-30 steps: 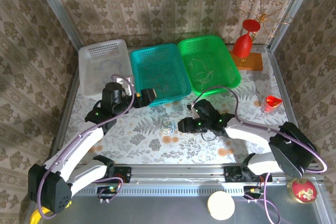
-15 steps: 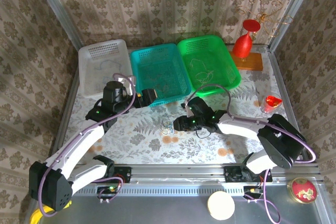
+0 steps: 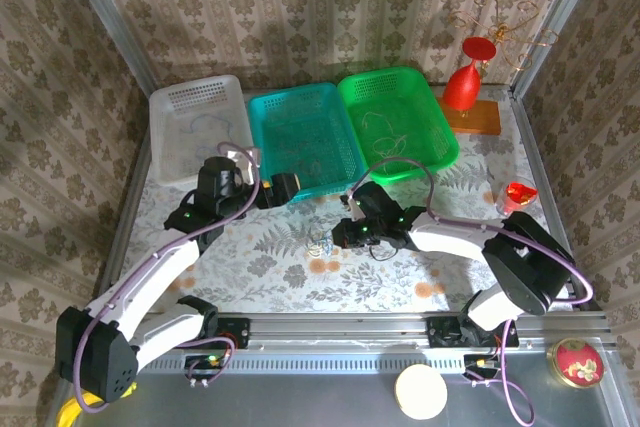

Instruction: Untangle the cables

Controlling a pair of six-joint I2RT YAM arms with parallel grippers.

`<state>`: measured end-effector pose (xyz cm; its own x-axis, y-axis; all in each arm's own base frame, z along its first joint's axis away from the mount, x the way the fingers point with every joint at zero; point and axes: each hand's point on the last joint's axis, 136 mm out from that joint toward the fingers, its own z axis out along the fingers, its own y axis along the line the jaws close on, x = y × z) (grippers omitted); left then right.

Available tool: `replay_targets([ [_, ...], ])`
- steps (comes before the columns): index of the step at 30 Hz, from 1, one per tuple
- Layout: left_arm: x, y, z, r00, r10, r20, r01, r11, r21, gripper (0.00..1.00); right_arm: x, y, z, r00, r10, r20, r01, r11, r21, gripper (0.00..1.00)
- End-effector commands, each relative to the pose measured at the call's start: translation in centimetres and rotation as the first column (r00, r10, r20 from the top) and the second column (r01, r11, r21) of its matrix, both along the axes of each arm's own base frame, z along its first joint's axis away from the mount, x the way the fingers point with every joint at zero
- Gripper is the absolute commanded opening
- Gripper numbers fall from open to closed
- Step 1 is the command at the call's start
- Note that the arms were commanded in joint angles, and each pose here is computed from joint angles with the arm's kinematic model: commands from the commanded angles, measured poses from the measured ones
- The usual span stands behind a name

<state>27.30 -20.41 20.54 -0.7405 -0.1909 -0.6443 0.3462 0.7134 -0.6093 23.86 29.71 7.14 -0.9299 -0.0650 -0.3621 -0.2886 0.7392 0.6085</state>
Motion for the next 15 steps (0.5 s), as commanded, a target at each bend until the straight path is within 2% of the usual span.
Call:
replay_targets([
  [1, -0.7, -0.1, -1.9, 0.999, -0.049, -0.019, 0.049, 0.998, 0.029, 1.0, 0.6, -0.1, 4.0, 0.997, 0.001, 0.075, -0.005, 0.999, 0.049, 0.0],
  [8, -2.4, -2.0, -5.8, 0.989, -0.137, -0.062, 0.14, 0.988, 0.057, 1.0, 0.9, -1.2, 8.1, 0.99, -0.027, 0.135, 0.012, 0.993, 0.114, 0.0],
  [15, -3.6, -5.1, -8.5, 0.971, -0.225, -0.075, 0.232, 0.967, 0.107, 1.0, 1.3, -1.5, 8.7, 0.99, -0.044, 0.137, 0.025, 0.99, 0.139, 0.0],
])
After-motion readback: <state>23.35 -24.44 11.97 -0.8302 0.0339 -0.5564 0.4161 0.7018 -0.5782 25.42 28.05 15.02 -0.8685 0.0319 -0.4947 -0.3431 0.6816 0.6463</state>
